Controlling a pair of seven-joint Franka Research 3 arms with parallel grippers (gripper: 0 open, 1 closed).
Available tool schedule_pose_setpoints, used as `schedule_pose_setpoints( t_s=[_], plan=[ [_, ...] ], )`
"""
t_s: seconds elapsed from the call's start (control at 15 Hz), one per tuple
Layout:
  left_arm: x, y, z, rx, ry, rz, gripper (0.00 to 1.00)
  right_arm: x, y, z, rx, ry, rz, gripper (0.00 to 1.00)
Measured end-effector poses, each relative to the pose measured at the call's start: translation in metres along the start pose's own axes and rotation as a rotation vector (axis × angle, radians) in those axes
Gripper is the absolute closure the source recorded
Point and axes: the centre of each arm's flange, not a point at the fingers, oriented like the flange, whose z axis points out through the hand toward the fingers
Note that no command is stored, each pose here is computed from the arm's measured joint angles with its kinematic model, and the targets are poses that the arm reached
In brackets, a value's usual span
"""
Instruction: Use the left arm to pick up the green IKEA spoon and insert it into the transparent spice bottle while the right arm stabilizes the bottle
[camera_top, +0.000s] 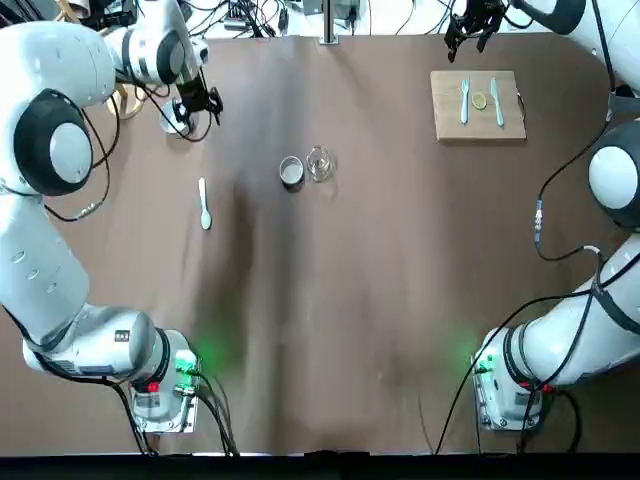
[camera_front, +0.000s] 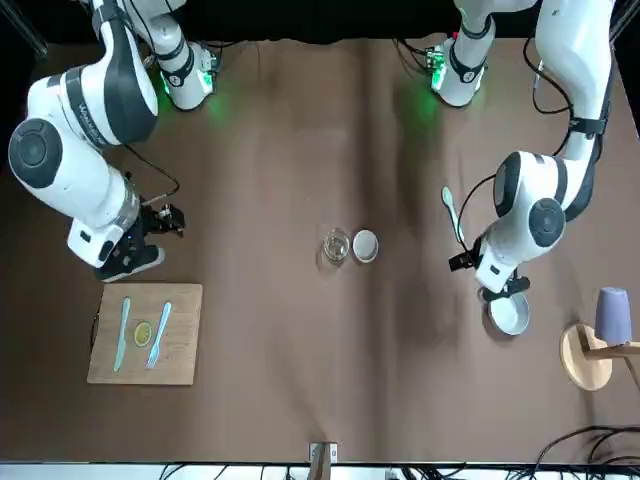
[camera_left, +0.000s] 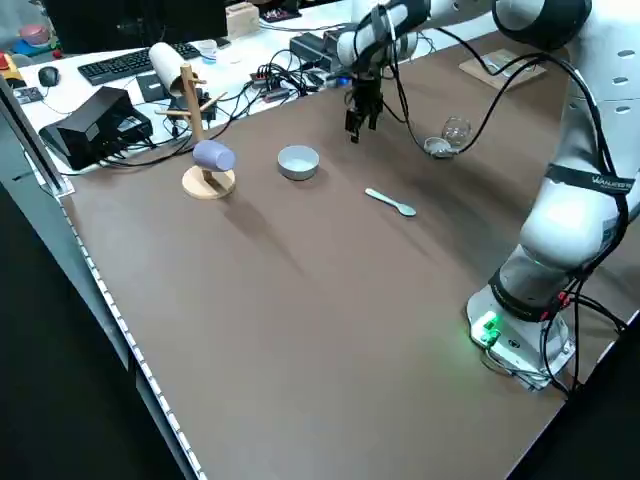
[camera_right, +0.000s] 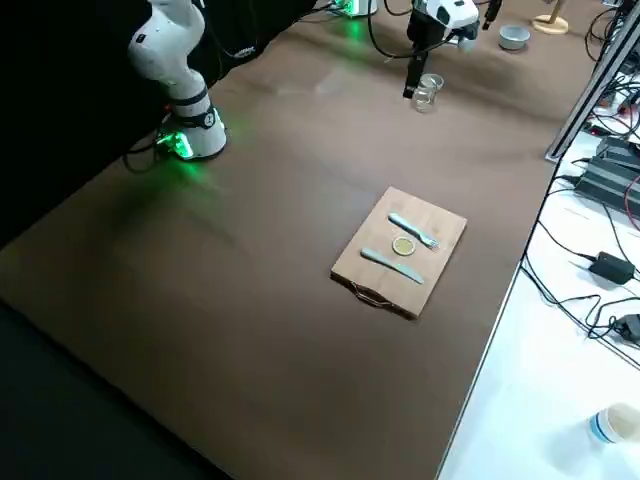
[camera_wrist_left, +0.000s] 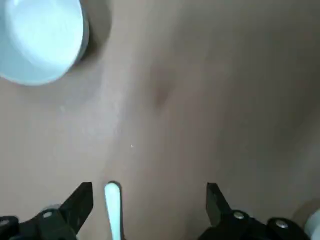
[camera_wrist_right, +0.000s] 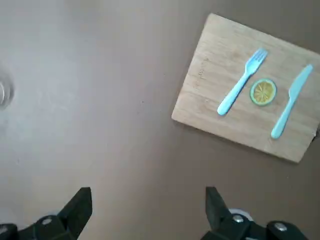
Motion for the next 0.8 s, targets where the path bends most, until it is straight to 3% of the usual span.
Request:
schedule_pose_setpoints(
  t_s=[0.4, 0.8],
  plan=[
    [-0.034, -0.015, 0.067, -0.001, -0.005, -0.106, 0.01, 0.013, 0.027, 0.035, 0.006, -0.021, -0.262, 0.00],
    [-0.046, -0.027, 0.089, 0.017, -0.041, -0.117, 0.01, 0.029, -0.032, 0.071, 0.040, -0.066, -0.676, 0.00]
  ],
)
